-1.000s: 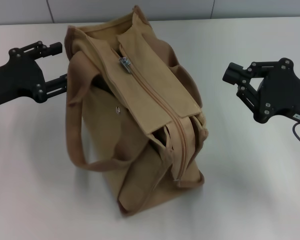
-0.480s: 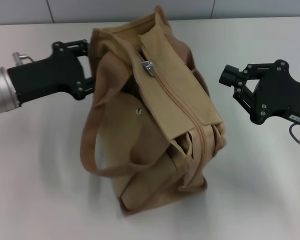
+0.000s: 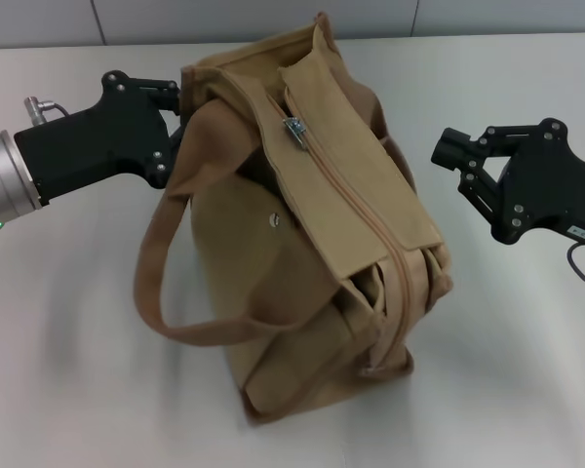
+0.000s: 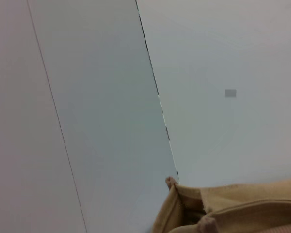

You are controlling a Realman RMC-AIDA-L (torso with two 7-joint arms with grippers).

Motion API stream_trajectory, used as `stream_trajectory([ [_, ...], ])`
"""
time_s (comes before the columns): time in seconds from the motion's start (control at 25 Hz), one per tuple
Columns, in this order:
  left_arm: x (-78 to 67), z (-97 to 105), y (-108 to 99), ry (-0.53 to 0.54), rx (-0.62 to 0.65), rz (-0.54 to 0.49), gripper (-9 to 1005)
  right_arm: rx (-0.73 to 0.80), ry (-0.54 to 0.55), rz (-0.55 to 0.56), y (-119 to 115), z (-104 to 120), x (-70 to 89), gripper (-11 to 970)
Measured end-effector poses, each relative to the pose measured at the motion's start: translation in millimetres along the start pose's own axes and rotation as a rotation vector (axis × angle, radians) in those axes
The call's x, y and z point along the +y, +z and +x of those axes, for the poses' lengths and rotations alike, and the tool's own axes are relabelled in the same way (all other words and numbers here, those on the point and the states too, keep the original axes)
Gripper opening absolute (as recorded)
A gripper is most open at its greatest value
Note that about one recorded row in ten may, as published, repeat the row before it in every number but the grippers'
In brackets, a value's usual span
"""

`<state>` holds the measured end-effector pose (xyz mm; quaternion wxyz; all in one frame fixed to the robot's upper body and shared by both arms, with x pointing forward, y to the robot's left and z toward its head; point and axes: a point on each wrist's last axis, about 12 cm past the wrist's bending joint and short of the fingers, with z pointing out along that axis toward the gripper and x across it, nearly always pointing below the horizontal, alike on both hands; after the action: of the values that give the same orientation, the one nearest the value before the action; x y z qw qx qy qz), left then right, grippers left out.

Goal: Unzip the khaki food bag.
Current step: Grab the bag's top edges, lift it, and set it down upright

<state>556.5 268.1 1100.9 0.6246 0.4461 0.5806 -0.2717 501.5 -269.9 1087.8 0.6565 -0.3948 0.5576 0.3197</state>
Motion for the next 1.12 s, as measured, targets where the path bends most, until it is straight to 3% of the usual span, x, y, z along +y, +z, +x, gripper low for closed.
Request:
stream_trajectory([
  [0.4,-2.1,-11,-12,0.032,-0.148,-0.066,32,-0.057,-0.001,0.071,-7,-7,-8.8,182],
  [0.56,-2.5,-18,-13,0.059,-0.194,-0.053,35,-0.166,0.027,0.110,-7,-16,-13.3,198],
  [0.72,-5.1,-20,-6,0.088,-0.194,-0.017,37,-0.191,0.071,0.058,6,-22,-18.1,214],
  [1.12,-6.1,-20,-2,0.110,-0.197,-0.014,44,-0.033,0.214,-0.145,43,-23,-19.9,346],
])
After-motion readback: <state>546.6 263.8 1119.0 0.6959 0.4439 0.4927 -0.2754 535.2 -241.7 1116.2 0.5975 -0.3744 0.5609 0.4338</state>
